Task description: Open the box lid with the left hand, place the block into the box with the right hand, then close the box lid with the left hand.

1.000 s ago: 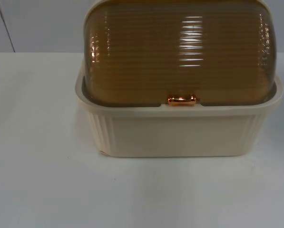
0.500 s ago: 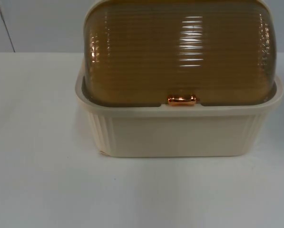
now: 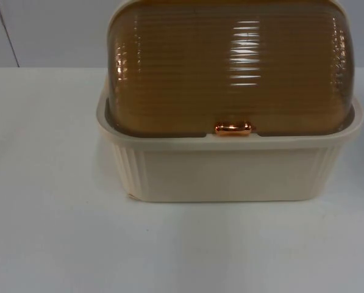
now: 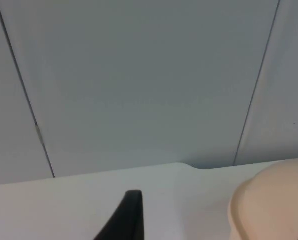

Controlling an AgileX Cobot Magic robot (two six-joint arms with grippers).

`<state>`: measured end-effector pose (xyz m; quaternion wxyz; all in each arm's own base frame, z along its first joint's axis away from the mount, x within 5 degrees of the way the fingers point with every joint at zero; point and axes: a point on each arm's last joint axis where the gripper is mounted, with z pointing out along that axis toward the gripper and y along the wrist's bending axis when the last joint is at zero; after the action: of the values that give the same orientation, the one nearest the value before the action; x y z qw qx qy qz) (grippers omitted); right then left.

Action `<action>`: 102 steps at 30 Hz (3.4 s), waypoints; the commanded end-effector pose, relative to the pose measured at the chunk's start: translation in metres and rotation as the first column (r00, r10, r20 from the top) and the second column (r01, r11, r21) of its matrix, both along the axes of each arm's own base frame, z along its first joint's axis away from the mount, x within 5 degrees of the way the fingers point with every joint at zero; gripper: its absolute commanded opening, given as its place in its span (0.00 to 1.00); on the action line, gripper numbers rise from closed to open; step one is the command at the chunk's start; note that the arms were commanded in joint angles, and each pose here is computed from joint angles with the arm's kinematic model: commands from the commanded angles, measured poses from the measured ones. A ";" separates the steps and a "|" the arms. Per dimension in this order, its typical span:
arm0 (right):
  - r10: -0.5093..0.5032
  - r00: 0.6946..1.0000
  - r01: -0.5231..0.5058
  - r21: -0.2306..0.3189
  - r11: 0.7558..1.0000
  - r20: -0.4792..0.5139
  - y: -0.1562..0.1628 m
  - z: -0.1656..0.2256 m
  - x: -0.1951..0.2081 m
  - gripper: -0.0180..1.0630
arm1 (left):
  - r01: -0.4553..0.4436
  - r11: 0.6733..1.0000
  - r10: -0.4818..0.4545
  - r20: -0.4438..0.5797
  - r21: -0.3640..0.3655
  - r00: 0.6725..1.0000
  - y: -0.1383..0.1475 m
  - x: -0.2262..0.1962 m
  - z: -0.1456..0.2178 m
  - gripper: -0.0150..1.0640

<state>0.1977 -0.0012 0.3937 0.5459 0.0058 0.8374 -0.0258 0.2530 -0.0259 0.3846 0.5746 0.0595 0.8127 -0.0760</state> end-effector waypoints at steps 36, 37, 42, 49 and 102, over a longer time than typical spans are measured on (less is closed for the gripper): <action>0.039 0.677 0.146 -0.185 0.972 0.735 -0.011 0.088 -0.243 0.99 | -0.135 0.989 0.048 0.753 0.054 0.656 0.020 -0.247 0.110 0.96; 0.063 0.650 0.172 -0.228 0.958 0.757 -0.009 0.091 -0.257 0.99 | -0.154 0.986 0.047 0.778 0.064 0.626 0.021 -0.258 0.111 0.96; 0.074 0.587 0.246 -0.265 0.932 0.806 0.001 0.087 -0.298 0.99 | -0.184 0.980 0.041 0.838 0.071 0.545 0.024 -0.304 0.104 0.96; 0.103 0.629 0.128 -0.233 0.964 0.771 0.003 0.068 -0.317 0.99 | -0.198 0.976 0.023 0.856 0.094 0.517 0.025 -0.347 0.086 0.96; 0.163 0.785 -0.095 -0.144 0.985 0.598 0.001 0.034 -0.331 0.99 | -0.035 0.994 -0.031 0.560 0.108 0.828 0.010 -0.377 0.039 0.96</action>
<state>-0.1335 -0.0007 0.4299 0.7964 -0.0782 0.5988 -0.0343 -0.1385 -0.0160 0.4381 0.8228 0.1192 0.5554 0.0188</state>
